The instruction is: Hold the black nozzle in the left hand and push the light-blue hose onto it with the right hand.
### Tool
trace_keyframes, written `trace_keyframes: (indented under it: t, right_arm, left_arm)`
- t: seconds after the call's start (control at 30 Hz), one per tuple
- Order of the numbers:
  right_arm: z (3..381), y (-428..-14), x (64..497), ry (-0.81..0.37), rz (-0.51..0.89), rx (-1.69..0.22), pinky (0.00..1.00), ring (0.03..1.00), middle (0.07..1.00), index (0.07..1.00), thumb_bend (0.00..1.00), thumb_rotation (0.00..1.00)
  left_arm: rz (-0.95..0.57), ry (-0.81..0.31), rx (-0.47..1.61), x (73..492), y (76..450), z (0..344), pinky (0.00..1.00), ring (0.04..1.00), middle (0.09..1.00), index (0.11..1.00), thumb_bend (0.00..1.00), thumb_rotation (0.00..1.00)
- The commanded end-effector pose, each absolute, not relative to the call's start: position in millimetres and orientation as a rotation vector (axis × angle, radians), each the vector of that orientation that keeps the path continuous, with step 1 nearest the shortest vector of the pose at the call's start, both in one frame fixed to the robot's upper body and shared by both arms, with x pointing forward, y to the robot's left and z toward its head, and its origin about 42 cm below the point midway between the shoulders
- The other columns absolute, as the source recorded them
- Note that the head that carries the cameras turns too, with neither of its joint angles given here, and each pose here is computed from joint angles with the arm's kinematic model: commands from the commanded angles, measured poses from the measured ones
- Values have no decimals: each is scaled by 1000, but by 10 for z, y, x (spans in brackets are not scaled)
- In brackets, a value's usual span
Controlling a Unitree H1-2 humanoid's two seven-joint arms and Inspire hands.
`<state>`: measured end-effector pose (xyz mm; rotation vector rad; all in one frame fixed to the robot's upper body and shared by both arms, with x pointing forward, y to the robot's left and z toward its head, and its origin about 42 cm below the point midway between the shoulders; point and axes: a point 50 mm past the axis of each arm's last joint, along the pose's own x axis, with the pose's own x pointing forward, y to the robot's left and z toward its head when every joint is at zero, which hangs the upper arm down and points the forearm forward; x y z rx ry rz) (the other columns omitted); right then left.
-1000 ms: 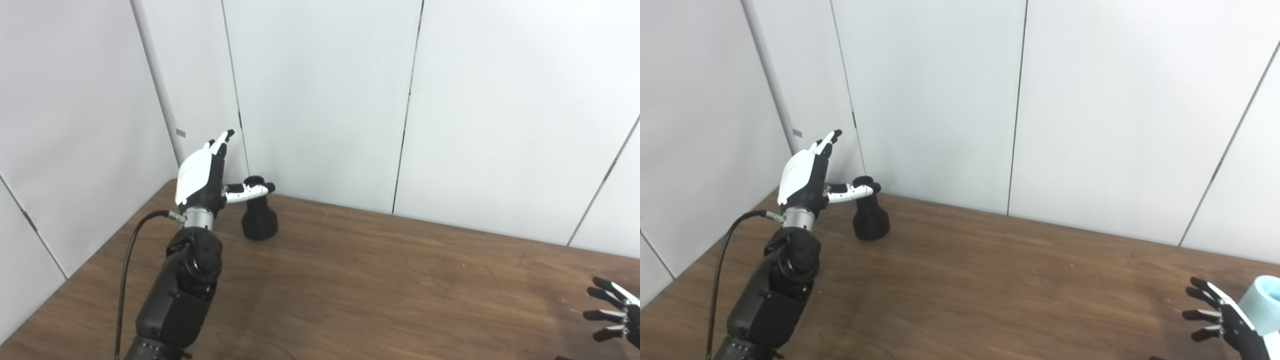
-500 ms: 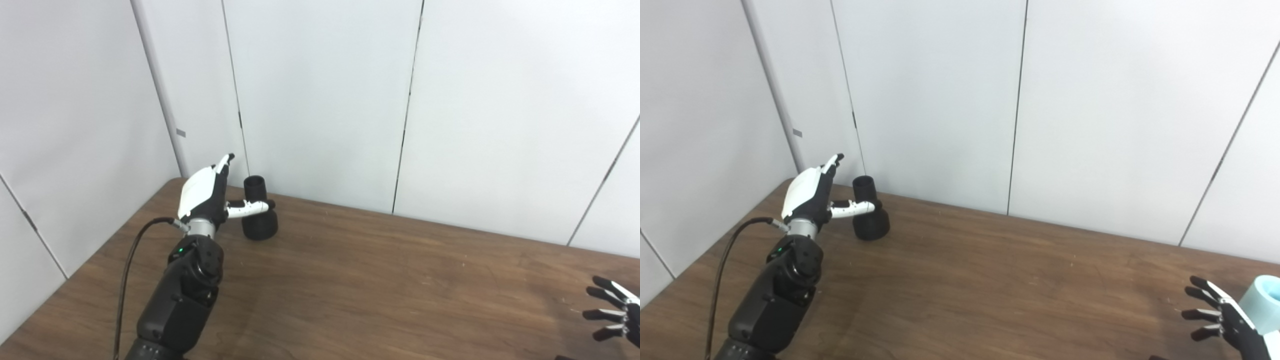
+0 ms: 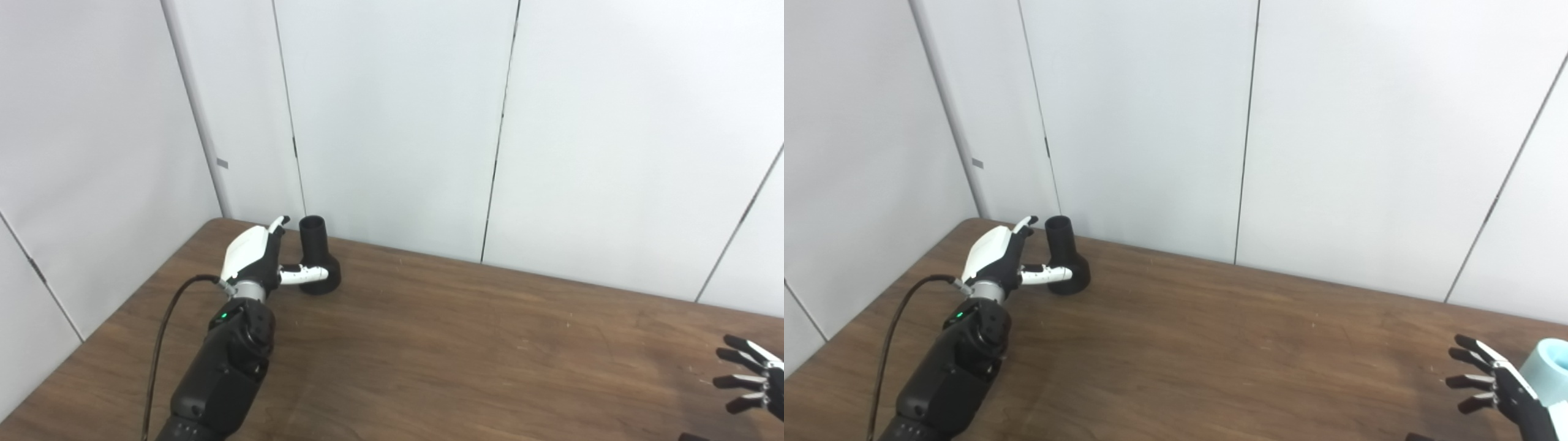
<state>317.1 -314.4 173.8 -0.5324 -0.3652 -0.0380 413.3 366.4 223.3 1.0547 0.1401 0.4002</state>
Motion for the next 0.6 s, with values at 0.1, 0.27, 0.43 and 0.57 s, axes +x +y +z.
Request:
trace_keyframes:
  t: [0.1, 0.27, 0.43, 0.57]
  right_arm:
    - [1941, -3171, 3211, -459, -54, -533, 466, 633, 783, 823, 716, 92]
    - [1938, -3168, 3206, -455, -53, -525, 465, 632, 782, 820, 715, 99]
    - [1935, -3164, 3204, -454, -51, -525, 467, 633, 782, 819, 714, 95]
    - [1932, -3165, 3207, -453, -50, -526, 467, 633, 782, 819, 714, 95]
  left_arm:
    - [441, 99, 1117, 4192, 3721, 2432, 1000, 918, 894, 874, 1000, 440]
    - [427, 119, 1091, 4201, 3711, 2367, 1000, 906, 869, 866, 1000, 430]
    - [416, 123, 1071, 4200, 3705, 2336, 1000, 898, 860, 857, 1000, 417]
    - [411, 124, 1066, 4209, 3705, 2323, 1000, 898, 860, 857, 1000, 417]
